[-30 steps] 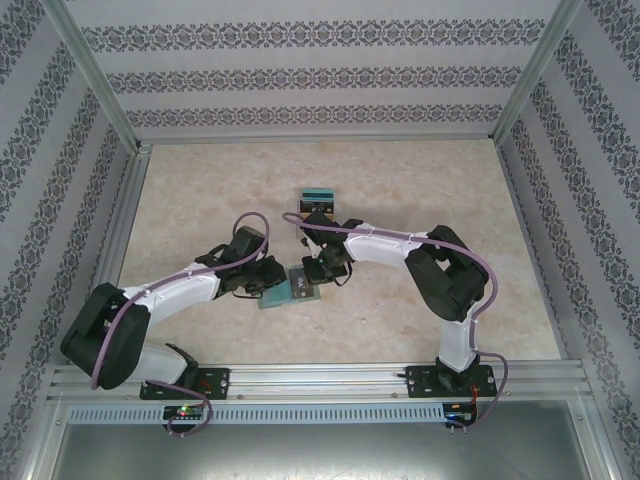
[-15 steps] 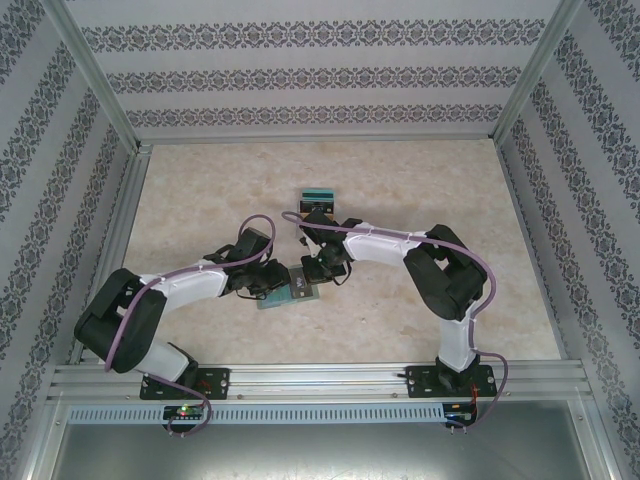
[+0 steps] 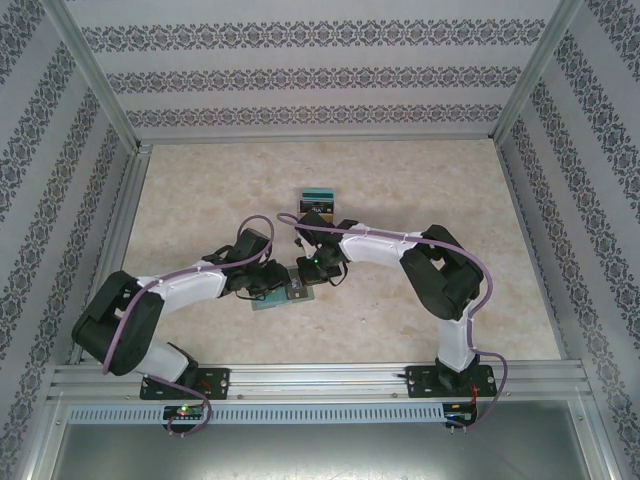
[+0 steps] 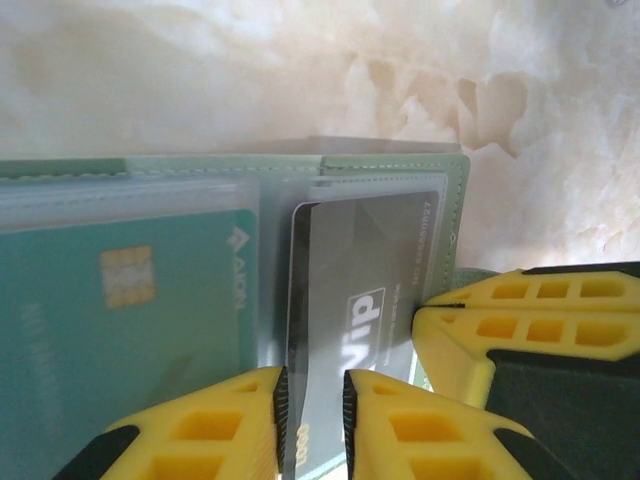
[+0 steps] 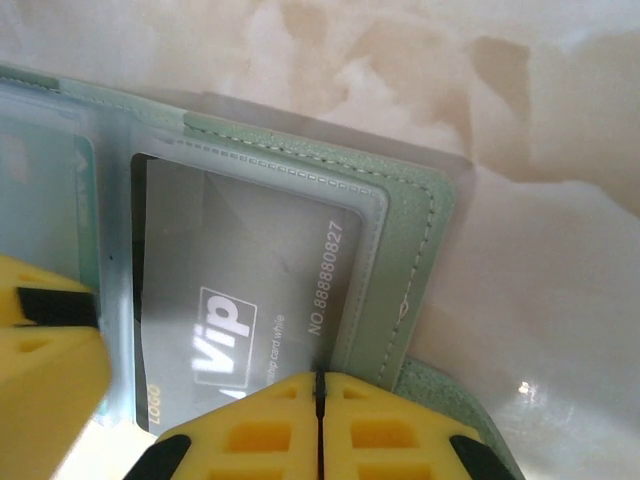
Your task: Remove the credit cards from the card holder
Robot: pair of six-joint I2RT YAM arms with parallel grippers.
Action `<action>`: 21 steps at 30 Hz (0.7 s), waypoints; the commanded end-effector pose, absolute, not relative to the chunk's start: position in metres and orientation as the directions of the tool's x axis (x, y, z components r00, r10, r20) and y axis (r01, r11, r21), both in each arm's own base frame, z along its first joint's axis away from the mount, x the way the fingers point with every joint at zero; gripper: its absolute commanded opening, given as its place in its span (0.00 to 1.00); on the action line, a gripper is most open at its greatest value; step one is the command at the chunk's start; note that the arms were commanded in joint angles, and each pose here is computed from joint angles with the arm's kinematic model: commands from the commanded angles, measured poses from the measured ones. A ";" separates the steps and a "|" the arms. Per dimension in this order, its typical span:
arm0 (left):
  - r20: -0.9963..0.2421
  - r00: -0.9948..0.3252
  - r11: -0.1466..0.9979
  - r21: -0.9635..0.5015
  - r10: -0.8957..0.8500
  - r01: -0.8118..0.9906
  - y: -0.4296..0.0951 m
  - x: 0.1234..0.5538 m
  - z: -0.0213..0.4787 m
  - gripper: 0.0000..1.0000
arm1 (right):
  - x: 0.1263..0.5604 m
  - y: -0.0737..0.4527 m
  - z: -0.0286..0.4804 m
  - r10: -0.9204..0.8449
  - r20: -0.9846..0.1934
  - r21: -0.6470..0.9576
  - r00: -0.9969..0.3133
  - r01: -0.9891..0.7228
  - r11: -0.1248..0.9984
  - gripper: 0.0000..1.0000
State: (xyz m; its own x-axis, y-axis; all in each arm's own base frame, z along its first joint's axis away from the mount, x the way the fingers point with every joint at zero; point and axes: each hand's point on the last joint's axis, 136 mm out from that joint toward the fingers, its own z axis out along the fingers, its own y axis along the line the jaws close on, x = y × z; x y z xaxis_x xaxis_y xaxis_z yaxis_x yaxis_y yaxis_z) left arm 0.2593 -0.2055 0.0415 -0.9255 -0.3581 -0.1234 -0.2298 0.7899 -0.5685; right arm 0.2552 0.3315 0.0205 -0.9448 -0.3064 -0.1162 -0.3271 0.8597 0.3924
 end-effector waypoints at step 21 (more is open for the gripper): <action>-0.105 -0.912 0.840 -0.443 -0.396 -0.314 -0.157 0.229 0.015 0.20 | 0.246 0.337 0.014 -0.362 -0.088 0.331 -0.928 -0.370 0.868 0.11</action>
State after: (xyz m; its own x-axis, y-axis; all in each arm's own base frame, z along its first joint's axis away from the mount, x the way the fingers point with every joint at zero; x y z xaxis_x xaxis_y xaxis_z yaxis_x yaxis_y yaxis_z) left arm 0.2366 -0.1649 0.0282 -0.9099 -0.3917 -0.1369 -0.2852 0.8301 -0.4791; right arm 0.2515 0.3341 0.0211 -0.9377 -0.3310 -0.1053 -0.3463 0.8683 0.3551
